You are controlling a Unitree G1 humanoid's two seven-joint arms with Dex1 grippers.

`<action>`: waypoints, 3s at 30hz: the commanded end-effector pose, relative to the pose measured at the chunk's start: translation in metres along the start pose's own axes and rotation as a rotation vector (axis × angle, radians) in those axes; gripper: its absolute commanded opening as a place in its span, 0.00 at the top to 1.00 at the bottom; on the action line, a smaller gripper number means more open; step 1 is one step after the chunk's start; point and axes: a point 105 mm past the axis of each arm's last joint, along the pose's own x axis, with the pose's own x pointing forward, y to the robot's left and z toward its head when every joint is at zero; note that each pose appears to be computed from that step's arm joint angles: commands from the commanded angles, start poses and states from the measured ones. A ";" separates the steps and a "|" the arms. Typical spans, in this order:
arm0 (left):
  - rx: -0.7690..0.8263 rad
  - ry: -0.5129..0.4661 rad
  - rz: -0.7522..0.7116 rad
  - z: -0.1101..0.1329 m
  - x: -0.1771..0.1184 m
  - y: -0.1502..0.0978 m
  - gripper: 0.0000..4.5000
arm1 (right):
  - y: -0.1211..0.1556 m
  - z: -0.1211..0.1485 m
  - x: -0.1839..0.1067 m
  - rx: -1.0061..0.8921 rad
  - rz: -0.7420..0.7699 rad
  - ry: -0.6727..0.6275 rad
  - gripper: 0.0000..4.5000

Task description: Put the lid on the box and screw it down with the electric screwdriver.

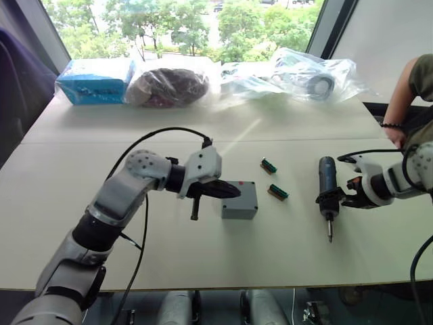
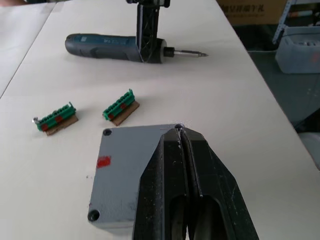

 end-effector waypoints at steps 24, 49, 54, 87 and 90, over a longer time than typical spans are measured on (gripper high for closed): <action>-0.049 -0.026 0.035 0.004 -0.021 0.027 1.00 | 0.092 0.147 -0.148 -0.172 0.379 -1.316 0.59; -0.083 0.069 -0.057 -0.037 0.020 0.023 1.00 | 0.187 0.042 -0.070 -0.503 0.609 -1.301 0.59; -0.080 0.072 -0.062 -0.038 0.022 0.021 1.00 | 0.183 0.040 -0.064 -0.504 0.579 -1.290 0.59; -0.094 0.126 -0.070 -0.058 0.028 0.015 1.00 | 0.184 0.003 0.007 -0.542 0.498 -1.120 0.59; -0.092 0.129 -0.069 -0.058 0.028 0.015 1.00 | 0.184 0.003 0.012 -0.532 0.496 -1.110 0.59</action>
